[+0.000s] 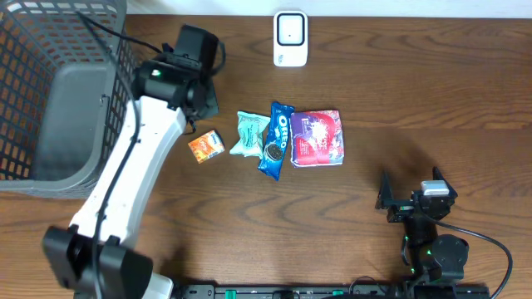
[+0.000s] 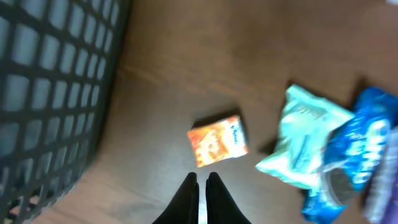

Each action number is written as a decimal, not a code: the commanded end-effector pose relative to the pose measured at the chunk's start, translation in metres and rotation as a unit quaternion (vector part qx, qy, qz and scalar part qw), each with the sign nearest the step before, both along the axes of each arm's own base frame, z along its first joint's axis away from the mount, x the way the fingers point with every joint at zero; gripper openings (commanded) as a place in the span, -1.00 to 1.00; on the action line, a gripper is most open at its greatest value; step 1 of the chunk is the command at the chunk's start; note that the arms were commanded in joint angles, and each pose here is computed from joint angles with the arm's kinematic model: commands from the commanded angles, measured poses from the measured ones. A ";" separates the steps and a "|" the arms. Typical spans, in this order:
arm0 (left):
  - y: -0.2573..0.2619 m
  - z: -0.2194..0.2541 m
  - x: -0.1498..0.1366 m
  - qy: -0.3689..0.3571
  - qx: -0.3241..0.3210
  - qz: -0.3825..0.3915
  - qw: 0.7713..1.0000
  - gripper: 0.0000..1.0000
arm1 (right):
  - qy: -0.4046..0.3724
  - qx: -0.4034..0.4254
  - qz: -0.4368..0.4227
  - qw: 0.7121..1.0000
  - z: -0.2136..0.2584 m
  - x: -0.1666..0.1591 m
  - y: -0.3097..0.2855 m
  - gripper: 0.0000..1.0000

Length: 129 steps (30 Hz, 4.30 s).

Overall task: Scan the item barcode
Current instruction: 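Push the tissue pack against the green packet with the left gripper, then raise the left gripper and hold it above the basket edge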

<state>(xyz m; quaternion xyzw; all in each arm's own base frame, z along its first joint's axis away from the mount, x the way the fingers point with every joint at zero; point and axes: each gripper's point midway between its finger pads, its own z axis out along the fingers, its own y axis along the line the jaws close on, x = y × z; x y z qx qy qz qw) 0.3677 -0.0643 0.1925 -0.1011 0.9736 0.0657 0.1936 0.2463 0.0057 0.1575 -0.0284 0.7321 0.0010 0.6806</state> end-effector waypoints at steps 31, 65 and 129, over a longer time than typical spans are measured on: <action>-0.005 -0.171 -0.029 0.242 0.030 0.062 0.968 -0.86 | -0.001 -0.002 0.011 1.000 0.000 0.000 0.005 0.99; -0.002 -0.155 0.034 0.113 -0.061 0.025 0.991 -0.85 | -0.001 -0.002 0.011 1.000 0.000 0.000 0.005 0.99; 0.026 0.060 -0.071 -0.028 -0.142 -0.027 0.989 0.96 | -0.001 -0.002 0.011 1.000 0.000 0.000 0.005 0.98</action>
